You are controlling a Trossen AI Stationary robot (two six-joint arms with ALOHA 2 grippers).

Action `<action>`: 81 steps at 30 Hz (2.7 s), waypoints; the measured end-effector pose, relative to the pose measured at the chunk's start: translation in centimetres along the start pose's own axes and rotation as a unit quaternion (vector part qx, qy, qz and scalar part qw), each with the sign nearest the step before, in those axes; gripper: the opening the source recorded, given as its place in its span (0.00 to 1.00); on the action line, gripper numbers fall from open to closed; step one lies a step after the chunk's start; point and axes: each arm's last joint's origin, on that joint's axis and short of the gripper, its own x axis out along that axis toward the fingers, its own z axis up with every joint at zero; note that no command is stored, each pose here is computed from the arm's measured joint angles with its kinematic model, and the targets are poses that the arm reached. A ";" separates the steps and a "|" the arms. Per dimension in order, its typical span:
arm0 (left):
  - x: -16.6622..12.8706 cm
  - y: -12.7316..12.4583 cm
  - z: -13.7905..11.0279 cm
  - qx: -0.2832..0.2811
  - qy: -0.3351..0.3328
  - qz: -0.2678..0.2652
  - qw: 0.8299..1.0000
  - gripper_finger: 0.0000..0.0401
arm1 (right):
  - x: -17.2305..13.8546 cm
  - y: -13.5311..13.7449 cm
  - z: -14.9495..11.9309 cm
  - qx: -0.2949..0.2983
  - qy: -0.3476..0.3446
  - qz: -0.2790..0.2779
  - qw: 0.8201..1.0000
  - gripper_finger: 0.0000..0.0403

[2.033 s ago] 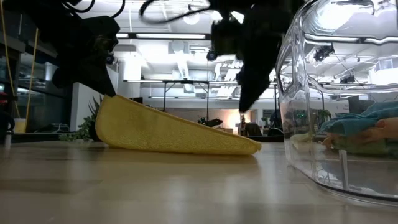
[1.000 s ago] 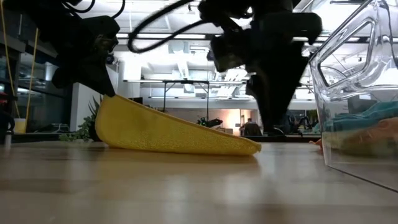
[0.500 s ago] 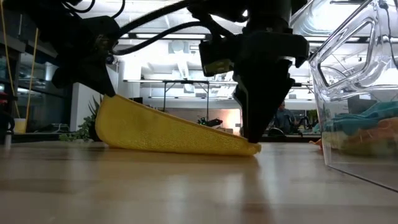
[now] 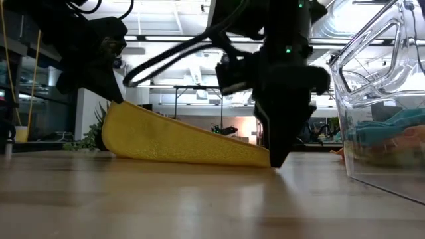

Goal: Fold microfiber towels
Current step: Fold the yellow cloth

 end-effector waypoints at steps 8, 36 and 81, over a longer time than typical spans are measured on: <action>0.0 0.0 0.0 0.000 0.000 0.000 1.000 0.00 | 0.4 0.0 0.0 0.004 -0.002 -0.022 1.000 0.44; 0.1 -0.3 0.6 -0.033 -0.013 -0.023 0.999 0.00 | -4.1 -2.6 0.1 -0.079 -0.003 0.064 0.995 0.00; 4.2 4.8 6.2 -0.073 -0.063 0.086 0.992 0.00 | -6.7 -15.2 0.1 0.182 0.013 -0.025 0.983 0.00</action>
